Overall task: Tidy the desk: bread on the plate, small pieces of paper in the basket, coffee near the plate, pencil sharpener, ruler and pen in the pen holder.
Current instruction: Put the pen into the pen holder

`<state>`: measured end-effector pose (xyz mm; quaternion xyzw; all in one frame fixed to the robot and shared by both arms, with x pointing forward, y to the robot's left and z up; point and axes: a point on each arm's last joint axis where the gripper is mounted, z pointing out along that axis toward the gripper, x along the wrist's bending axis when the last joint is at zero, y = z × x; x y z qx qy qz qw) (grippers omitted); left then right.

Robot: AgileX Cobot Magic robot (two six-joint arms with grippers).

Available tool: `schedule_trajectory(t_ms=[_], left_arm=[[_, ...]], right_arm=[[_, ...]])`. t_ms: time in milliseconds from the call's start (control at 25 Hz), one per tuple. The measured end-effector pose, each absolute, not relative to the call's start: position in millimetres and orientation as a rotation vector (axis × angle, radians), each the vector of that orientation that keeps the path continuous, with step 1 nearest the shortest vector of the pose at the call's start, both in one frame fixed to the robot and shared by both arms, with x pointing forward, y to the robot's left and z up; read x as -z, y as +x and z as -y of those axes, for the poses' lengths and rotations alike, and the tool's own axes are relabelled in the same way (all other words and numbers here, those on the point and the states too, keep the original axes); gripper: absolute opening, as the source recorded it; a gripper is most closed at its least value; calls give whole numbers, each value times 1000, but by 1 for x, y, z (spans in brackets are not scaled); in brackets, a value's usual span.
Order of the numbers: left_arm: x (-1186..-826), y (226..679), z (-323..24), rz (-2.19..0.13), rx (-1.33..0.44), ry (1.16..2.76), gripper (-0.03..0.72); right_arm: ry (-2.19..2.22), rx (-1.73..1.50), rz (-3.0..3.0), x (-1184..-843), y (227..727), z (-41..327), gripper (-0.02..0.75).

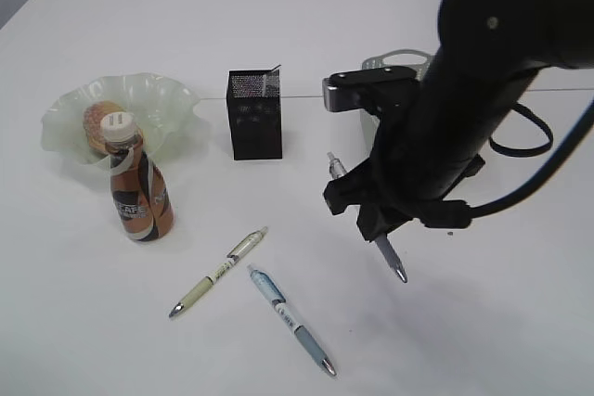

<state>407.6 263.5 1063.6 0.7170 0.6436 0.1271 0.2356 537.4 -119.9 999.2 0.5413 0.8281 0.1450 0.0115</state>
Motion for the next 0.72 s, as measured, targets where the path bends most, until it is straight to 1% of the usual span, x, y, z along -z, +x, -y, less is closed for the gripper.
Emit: schedule_trajectory(t_ms=[200, 520, 720], left_arm=[[-1063, 406, -264, -1774, -336, 1978, 297], [-1063, 406, -264, -1774, -336, 1979, 297], [-1063, 406, -263, -1775, -330, 1977, 297]], right_arm=[[1617, -627, -2489, -1000, 539, 140, 70], [1491, -997, -2212, -1017, 577, 162, 70], [1355, -1091, -2092, -1029, 594, 171, 70]])
